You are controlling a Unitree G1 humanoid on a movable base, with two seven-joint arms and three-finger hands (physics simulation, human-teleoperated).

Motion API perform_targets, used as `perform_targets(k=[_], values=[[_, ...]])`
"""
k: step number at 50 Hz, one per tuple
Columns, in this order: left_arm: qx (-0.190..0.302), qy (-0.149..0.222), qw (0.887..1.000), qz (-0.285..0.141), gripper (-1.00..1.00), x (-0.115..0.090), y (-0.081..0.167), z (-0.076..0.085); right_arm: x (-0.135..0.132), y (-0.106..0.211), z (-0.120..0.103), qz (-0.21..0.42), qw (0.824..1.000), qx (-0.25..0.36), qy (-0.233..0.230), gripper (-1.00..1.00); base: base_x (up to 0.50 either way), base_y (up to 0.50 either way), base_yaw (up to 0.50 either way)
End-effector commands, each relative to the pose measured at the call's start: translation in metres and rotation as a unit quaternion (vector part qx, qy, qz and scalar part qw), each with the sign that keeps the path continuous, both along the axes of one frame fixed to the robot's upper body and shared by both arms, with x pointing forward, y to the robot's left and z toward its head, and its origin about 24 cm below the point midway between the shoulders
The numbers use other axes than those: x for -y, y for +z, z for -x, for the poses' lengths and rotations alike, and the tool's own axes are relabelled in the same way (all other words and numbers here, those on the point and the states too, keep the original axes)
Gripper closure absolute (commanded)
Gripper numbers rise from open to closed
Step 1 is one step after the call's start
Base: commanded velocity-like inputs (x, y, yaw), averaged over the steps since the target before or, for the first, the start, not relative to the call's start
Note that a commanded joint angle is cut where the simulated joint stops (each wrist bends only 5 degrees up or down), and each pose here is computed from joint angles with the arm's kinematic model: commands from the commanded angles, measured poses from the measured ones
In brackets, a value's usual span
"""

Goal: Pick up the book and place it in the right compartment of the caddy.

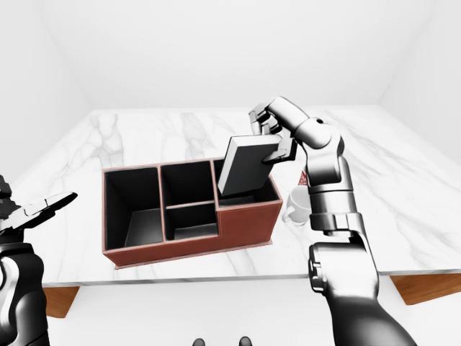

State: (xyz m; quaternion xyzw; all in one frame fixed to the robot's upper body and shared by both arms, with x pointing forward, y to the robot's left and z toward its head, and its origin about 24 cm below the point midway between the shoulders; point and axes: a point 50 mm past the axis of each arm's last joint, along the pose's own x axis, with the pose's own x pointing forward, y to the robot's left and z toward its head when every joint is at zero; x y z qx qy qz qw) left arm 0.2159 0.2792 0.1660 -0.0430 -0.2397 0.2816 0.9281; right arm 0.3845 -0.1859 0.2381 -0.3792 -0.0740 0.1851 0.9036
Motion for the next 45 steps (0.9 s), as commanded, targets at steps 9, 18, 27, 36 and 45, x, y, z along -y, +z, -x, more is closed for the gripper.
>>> perform_targets(k=[9,18,27,36,45], values=[[0.003,0.0,1.0,-0.001,-1.0,0.0,0.001,0.0,0.008,-0.016,-0.009,-0.024,0.999,-0.027,-0.033,1.0,0.0,0.0,0.0],[-0.001,0.0,1.0,0.0,-1.0,0.0,0.0,0.0,0.01,-0.024,-0.01,-0.025,0.998,-0.04,-0.04,1.0,0.0,0.0,0.0],[-0.002,0.0,1.0,0.0,-1.0,0.0,-0.001,0.0,0.01,-0.028,-0.01,-0.017,0.998,-0.046,-0.044,1.0,0.0,0.0,0.0],[-0.003,0.0,1.0,0.001,-1.0,0.0,-0.001,-0.001,0.01,-0.039,-0.011,-0.026,0.997,-0.061,-0.049,1.0,0.0,0.0,0.0],[-0.003,0.0,1.0,0.001,-1.0,0.0,-0.001,-0.001,0.008,-0.044,-0.012,-0.026,0.996,-0.068,-0.049,1.0,0.0,0.0,0.0]])
